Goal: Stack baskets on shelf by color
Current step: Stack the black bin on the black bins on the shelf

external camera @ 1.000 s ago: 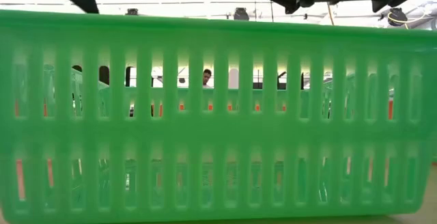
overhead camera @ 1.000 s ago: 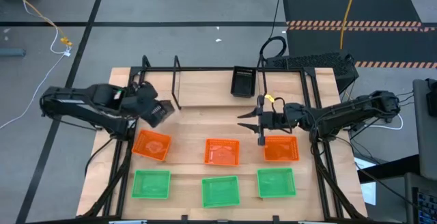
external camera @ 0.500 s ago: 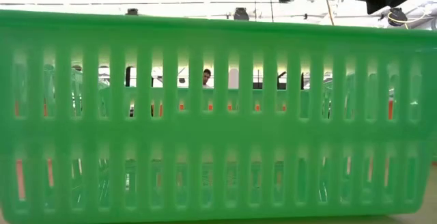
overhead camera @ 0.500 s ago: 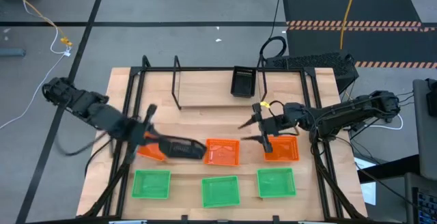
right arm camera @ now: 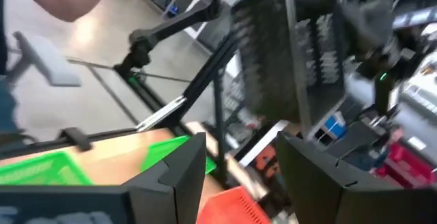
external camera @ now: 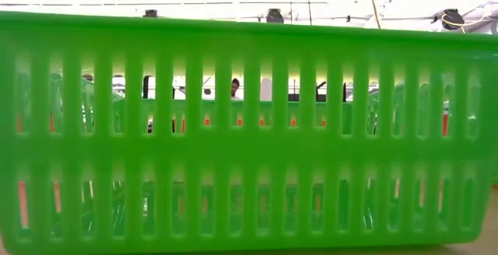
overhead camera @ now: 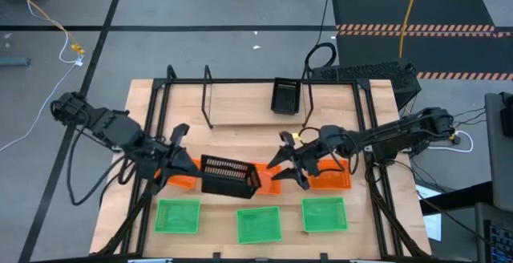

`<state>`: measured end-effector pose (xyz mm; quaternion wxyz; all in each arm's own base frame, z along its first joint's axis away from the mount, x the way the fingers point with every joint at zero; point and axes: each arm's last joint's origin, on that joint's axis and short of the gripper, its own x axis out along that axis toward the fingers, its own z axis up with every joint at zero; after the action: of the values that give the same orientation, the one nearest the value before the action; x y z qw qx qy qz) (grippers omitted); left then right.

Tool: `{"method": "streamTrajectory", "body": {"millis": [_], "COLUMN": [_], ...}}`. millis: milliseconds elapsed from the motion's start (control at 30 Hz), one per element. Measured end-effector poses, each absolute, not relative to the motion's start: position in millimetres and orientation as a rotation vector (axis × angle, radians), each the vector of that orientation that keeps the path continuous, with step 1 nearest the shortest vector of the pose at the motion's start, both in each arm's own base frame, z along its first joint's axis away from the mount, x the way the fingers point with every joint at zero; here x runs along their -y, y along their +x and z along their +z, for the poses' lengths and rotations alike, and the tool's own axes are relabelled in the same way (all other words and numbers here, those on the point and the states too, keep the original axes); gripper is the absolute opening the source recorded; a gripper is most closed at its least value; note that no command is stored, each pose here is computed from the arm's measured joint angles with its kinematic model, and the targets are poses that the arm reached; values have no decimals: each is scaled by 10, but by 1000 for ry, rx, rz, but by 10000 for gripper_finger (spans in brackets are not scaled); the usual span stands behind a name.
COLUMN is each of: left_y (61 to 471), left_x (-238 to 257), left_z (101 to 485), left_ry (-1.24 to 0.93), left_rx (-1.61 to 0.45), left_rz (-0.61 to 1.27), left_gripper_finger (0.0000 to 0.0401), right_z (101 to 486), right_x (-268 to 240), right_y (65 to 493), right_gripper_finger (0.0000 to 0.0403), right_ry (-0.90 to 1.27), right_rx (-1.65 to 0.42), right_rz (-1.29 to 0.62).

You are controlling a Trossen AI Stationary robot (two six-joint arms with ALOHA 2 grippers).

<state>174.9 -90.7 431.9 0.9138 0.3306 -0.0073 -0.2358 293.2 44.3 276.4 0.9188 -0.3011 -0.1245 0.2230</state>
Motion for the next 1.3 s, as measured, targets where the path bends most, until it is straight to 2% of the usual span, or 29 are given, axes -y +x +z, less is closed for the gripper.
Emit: {"method": "streamTrajectory", "body": {"millis": [200, 600, 1300], "left_y": [1840, 2181, 2164], "left_x": [879, 855, 786], "left_z": [4280, 4111, 4121], "left_ry": [639, 644, 649], "left_rx": [-19, -101, -112], "left_rz": [-487, -480, -458], "left_gripper_finger": [0, 0, 0], "right_z": [2925, 2777, 2801], "right_x": [-371, -423, -382], "right_y": [2992, 3330, 3210], "right_gripper_finger": [172, 171, 171], "right_ry": [-624, -562, -555], "right_rx": [305, 268, 135], "right_rz": [465, 625, 647]}}
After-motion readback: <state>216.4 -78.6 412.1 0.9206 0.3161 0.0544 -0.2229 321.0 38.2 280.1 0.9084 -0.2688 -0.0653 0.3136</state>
